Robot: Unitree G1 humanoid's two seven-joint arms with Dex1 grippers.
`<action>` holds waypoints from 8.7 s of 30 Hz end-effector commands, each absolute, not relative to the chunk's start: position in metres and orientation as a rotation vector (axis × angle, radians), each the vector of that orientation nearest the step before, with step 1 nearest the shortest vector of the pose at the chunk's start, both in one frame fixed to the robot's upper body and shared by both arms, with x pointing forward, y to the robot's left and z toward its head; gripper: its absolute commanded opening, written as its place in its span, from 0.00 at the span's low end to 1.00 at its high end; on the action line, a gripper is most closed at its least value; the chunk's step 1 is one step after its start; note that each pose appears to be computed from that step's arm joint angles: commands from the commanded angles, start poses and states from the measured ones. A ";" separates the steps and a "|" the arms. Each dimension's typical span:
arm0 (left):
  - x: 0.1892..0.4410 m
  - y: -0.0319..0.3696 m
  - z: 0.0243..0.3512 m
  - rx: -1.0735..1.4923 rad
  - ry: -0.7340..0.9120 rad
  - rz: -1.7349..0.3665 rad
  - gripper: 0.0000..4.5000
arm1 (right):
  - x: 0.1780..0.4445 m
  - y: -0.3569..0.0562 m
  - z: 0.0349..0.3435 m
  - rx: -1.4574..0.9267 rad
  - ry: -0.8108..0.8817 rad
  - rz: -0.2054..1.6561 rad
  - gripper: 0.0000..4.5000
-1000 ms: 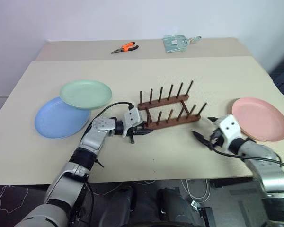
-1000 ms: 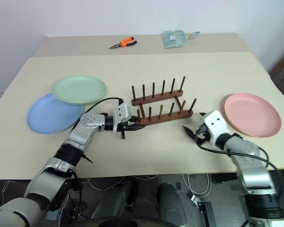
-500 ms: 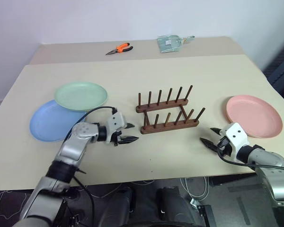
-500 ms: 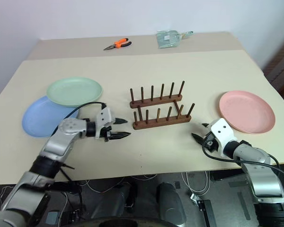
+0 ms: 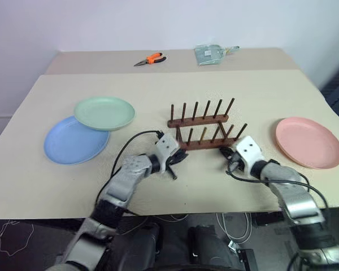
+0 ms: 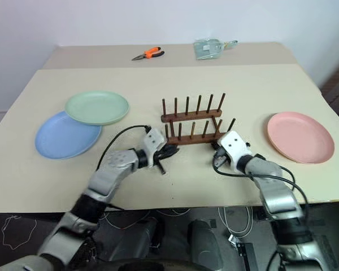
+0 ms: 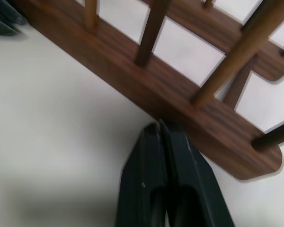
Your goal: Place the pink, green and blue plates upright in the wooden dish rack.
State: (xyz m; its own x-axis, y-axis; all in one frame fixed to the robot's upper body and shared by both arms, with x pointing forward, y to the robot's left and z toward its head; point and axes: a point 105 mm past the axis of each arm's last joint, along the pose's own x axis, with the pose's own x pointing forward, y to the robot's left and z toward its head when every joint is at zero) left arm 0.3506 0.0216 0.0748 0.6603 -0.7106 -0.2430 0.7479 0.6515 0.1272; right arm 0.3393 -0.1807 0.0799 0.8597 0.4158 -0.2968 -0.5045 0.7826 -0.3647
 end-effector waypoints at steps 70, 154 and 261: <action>0.303 0.025 0.113 0.163 -0.049 -1.083 0.11 | 0.322 -0.176 0.277 0.438 -0.243 0.771 0.01; 0.352 0.093 0.310 -0.209 -0.266 -0.424 0.01 | 0.354 -0.043 0.229 -1.223 -0.572 0.769 0.48; 0.293 0.321 0.112 -0.605 0.209 0.610 0.24 | 0.307 -0.021 0.230 -0.685 -0.508 1.099 1.00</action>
State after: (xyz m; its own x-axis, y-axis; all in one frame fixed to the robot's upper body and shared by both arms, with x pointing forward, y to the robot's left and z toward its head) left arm 0.2828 0.3237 0.0942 0.7632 0.4920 -0.4190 -0.6451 0.6177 -0.4497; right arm 0.3135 -0.0214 0.2187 0.3922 0.9198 0.0110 -0.6506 0.2858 -0.7036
